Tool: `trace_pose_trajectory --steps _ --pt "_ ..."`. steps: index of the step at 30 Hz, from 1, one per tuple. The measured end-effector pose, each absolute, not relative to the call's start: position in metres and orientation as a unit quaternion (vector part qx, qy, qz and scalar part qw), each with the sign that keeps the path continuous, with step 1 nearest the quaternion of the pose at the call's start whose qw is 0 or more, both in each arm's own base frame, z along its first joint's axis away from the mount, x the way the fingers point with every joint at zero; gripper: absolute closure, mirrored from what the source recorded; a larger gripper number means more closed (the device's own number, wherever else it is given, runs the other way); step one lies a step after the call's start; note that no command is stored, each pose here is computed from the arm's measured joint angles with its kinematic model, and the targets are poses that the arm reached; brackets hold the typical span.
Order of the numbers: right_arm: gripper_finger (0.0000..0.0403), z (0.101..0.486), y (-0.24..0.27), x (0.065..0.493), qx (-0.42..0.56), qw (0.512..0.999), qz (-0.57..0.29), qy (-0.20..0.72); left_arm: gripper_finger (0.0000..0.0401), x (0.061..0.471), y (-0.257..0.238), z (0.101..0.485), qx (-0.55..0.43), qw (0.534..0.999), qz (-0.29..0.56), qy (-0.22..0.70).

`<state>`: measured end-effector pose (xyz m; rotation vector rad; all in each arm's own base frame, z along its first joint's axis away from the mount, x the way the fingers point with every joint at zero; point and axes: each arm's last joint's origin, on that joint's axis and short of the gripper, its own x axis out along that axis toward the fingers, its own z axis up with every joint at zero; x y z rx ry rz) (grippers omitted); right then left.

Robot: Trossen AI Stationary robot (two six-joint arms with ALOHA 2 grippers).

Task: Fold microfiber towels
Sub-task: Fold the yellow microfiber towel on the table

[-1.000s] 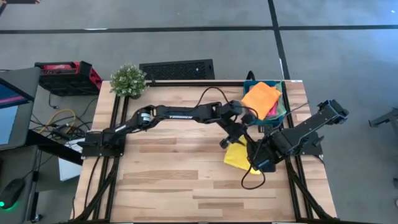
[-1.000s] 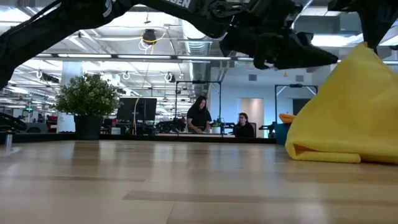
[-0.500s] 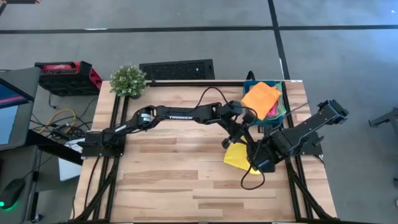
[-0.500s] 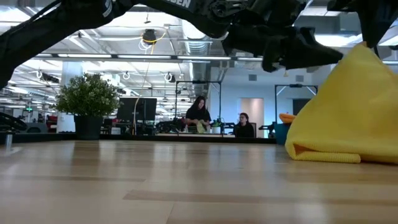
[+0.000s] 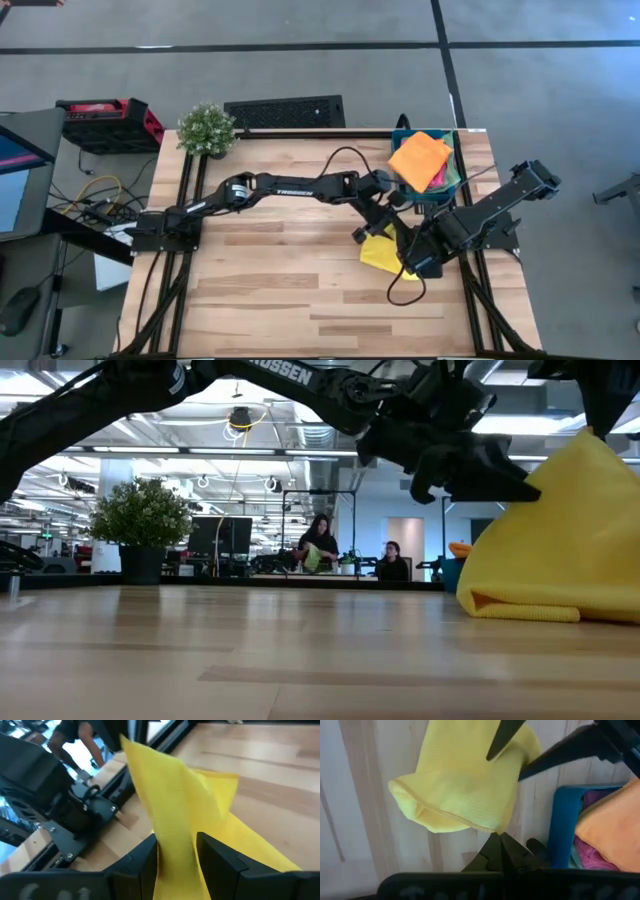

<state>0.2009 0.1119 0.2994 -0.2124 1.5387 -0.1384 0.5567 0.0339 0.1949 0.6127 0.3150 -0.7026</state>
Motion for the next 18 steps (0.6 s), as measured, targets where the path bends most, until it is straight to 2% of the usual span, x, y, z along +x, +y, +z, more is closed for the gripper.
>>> trace_pose_trajectory --steps 11,18 --pt "0.04 0.299 0.112 0.201 -0.096 0.71 -0.063 0.695 0.0273 0.541 0.03 0.177 0.284 0.844 -0.38 0.251" --pt "0.04 0.299 0.112 0.2 -0.093 0.709 -0.062 0.697 0.0275 0.541 0.023 0.171 0.285 0.837 -0.386 0.262"
